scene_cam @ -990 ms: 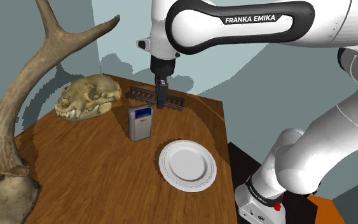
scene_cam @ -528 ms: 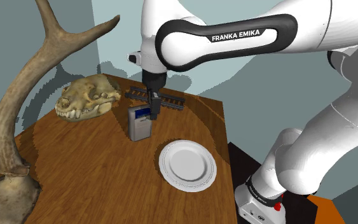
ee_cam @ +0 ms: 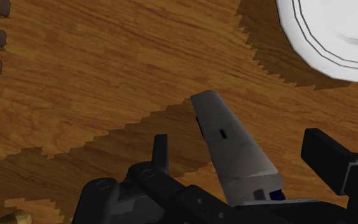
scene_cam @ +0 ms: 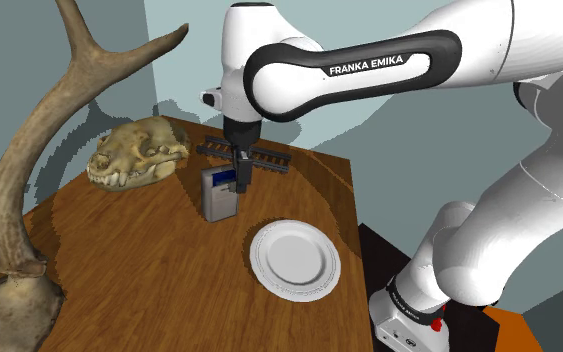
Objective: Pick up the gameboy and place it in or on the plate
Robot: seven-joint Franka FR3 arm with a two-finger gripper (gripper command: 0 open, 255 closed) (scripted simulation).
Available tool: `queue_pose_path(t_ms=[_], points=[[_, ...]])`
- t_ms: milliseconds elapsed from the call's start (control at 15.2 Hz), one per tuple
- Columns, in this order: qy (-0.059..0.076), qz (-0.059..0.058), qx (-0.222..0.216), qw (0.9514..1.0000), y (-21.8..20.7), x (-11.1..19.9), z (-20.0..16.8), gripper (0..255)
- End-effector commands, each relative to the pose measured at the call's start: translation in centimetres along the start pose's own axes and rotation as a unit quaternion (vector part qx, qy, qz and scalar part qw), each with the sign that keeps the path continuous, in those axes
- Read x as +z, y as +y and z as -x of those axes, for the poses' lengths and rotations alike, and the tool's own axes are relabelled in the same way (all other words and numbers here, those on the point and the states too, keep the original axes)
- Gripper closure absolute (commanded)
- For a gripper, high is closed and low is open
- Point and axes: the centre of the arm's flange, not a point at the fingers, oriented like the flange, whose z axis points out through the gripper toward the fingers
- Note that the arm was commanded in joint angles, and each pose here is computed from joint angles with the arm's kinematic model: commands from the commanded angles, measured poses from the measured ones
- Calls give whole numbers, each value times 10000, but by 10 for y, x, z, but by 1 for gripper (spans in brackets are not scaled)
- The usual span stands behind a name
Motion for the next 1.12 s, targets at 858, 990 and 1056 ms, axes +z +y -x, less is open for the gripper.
queue_pose_path(t_ms=[858,990,1056], points=[[0,0,0,10000,0,-16,0,255],[0,0,0,10000,0,-26,0,255],[0,0,0,10000,-1,-32,0,255]])
